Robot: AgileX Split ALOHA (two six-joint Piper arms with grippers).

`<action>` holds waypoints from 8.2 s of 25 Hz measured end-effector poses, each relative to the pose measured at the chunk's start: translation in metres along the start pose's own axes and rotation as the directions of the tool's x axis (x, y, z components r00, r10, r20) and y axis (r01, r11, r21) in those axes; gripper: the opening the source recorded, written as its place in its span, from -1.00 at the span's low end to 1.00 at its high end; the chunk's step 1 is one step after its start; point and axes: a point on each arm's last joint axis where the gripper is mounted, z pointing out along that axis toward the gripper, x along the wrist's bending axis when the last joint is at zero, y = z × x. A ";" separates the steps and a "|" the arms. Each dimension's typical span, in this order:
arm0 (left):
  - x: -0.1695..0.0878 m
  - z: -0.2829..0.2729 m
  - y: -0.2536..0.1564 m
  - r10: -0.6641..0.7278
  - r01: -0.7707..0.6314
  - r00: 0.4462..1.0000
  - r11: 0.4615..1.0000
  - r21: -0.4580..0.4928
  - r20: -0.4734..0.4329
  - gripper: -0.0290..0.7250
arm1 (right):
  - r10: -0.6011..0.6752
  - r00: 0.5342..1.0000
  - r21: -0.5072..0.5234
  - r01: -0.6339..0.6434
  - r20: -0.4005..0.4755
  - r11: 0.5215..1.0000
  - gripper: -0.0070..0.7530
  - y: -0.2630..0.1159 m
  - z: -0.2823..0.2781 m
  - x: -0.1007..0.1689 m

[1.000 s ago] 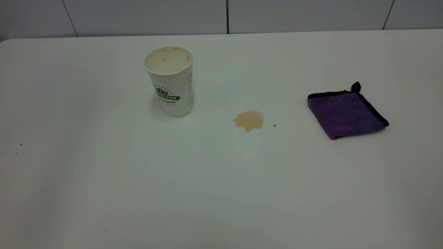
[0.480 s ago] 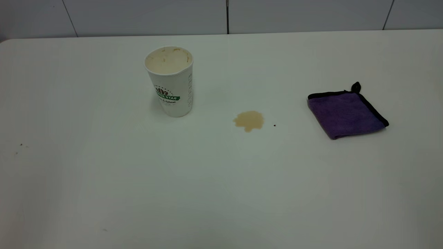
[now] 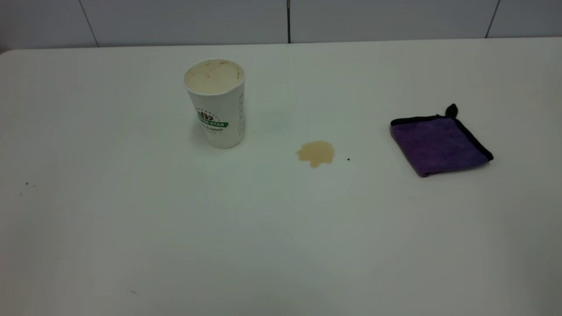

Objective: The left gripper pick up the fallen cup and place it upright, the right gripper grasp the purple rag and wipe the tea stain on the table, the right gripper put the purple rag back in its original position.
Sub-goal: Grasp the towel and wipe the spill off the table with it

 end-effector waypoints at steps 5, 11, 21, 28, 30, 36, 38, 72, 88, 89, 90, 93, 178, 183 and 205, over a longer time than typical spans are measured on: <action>0.001 -0.018 -0.021 -0.087 0.075 0.995 0.978 -0.195 -0.052 0.30 | 0.000 1.000 0.000 0.000 0.000 1.000 0.39 0.000 0.000 0.000; -0.004 -0.029 -0.043 -0.258 0.189 0.955 0.910 -0.370 -0.146 0.30 | 0.000 1.000 0.000 0.000 0.000 1.000 0.39 0.000 0.000 0.000; -0.009 -0.032 -0.053 -0.321 0.215 0.930 0.872 -0.440 -0.181 0.30 | 0.000 1.000 0.000 0.000 0.000 1.000 0.39 0.000 0.000 0.000; -0.009 -0.032 -0.053 -0.322 0.218 0.930 0.871 -0.440 -0.179 0.30 | 0.000 1.000 0.000 0.000 0.000 1.000 0.39 0.000 0.000 0.000; -0.009 -0.032 -0.053 -0.322 0.218 0.930 0.871 -0.440 -0.179 0.30 | 0.000 1.000 0.000 0.000 0.000 1.000 0.39 0.000 0.000 0.000; -0.009 -0.032 -0.053 -0.322 0.218 0.930 0.871 -0.440 -0.179 0.30 | 0.010 1.000 -0.002 -0.010 -0.021 1.000 0.38 0.000 0.000 0.002; -0.009 -0.032 -0.053 -0.322 0.218 0.930 0.871 -0.440 -0.179 0.30 | 0.014 0.999 -0.007 -0.014 -0.034 1.000 0.35 0.001 0.000 0.003; -0.009 -0.032 -0.053 -0.322 0.218 0.930 0.872 -0.438 -0.179 0.30 | -0.077 0.939 0.514 0.251 -0.336 0.820 0.57 0.081 0.302 0.032; -0.009 -0.032 -0.053 -0.322 0.218 0.930 0.872 -0.438 -0.179 0.30 | -0.014 0.978 0.736 0.167 -0.210 0.655 0.57 0.057 0.458 0.034; -0.009 -0.032 -0.053 -0.322 0.218 0.930 0.872 -0.438 -0.179 0.30 | -0.011 0.981 0.743 0.155 -0.195 0.651 0.57 0.059 0.464 0.034; -0.009 -0.032 -0.053 -0.322 0.218 0.930 0.872 -0.438 -0.179 0.30 | -0.012 0.982 0.748 0.151 -0.189 0.646 0.57 0.059 0.470 0.034; -0.009 -0.032 -0.053 -0.322 0.218 0.930 0.872 -0.438 -0.179 0.30 | -0.020 0.981 0.752 0.161 -0.193 0.639 0.57 0.059 0.484 0.040; -0.009 -0.032 -0.053 -0.324 0.220 0.929 0.872 -0.438 -0.178 0.30 | -0.140 0.932 0.777 0.356 -0.334 0.519 -0.89 0.001 0.538 0.176; -0.009 -0.032 -0.053 -0.324 0.220 0.929 0.872 -0.438 -0.178 0.30 | -0.090 0.966 0.813 0.254 -0.244 0.524 -0.89 0.010 0.552 0.125; -0.009 -0.032 -0.053 -0.322 0.218 0.930 0.873 -0.437 -0.179 0.30 | -0.142 0.986 0.868 0.144 -0.086 0.475 -0.47 0.018 0.561 0.021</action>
